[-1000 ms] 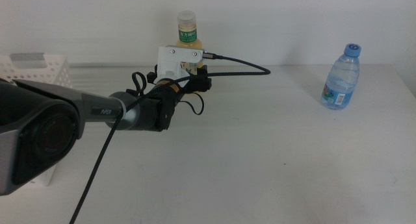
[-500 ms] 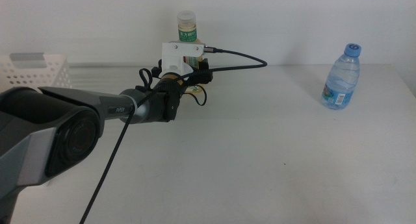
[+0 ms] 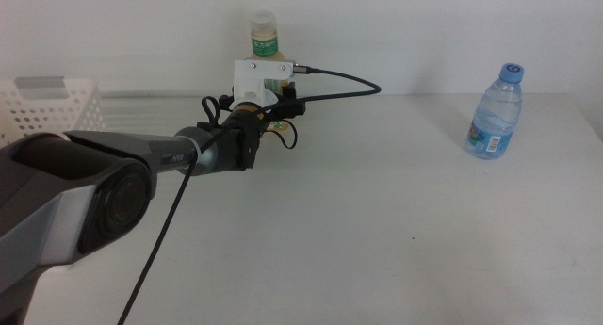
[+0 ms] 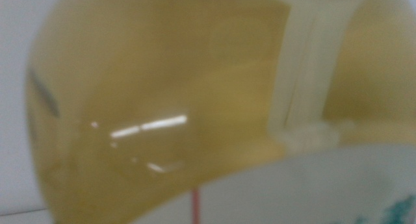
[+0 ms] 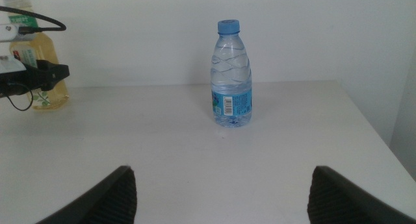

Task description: Use arms to grab the bottles and put them into the dustbin to the left of the table.

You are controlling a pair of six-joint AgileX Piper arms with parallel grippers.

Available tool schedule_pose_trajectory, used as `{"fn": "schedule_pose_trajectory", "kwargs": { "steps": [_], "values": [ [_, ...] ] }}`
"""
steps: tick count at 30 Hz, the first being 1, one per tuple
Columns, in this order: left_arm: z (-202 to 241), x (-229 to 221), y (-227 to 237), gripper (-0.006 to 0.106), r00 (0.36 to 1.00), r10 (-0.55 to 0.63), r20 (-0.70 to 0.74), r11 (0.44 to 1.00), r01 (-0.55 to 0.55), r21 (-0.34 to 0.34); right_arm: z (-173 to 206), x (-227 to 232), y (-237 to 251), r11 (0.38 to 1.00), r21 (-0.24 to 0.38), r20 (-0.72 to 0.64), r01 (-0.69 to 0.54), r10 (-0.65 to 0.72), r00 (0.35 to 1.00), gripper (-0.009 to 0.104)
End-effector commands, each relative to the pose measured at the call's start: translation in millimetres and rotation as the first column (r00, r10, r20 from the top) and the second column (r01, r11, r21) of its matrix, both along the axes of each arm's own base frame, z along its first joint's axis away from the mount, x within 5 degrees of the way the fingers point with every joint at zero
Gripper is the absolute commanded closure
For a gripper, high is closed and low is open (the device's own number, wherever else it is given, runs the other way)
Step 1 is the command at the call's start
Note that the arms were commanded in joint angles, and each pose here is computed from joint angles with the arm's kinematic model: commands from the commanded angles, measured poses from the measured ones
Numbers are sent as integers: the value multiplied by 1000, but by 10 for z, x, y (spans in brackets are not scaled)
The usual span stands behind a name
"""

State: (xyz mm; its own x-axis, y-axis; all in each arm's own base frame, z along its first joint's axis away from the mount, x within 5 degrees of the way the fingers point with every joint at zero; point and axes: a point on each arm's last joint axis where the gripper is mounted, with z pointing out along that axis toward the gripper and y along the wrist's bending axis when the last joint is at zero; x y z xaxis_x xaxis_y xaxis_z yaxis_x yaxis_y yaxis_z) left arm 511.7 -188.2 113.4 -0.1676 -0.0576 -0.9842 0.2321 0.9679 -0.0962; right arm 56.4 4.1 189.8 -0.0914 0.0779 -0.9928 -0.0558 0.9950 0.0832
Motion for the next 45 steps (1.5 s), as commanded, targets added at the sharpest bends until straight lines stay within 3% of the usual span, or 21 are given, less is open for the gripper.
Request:
{"fn": "schedule_pose_trajectory", "kwargs": {
  "steps": [1, 2, 5, 12, 28, 39, 45],
  "values": [
    [590, 43, 31, 62, 992, 17, 124, 998, -9, -64, 118, -21, -12, 1000, -8, 116, 15, -14, 993, 24],
    [618, 33, 29, 73, 994, 10, 108, 999, -4, -54, 118, -21, -12, 1000, -8, 116, 15, -14, 993, 24],
    [731, -39, 42, 90, 997, -14, 81, 1000, 13, 14, 118, -21, -12, 1000, -8, 116, 15, -14, 993, 24],
    [1040, -408, 176, 81, 992, -5, 123, 1000, 2, 26, 118, -21, -12, 1000, -8, 116, 15, -14, 993, 24],
    [1899, -1801, 666, 81, 996, -50, 74, 998, 46, 51, 118, -21, -12, 1000, -8, 116, 15, -14, 993, 24],
    [2447, -2359, 1291, 80, 987, 10, -161, 998, 1, 69, 118, -21, -12, 1000, -8, 116, 15, -14, 993, 24],
    [2597, -2466, 1623, 80, 936, 77, -342, 995, -52, 83, 118, -21, -12, 1000, -8, 116, 15, -14, 993, 24]
  ]
}}
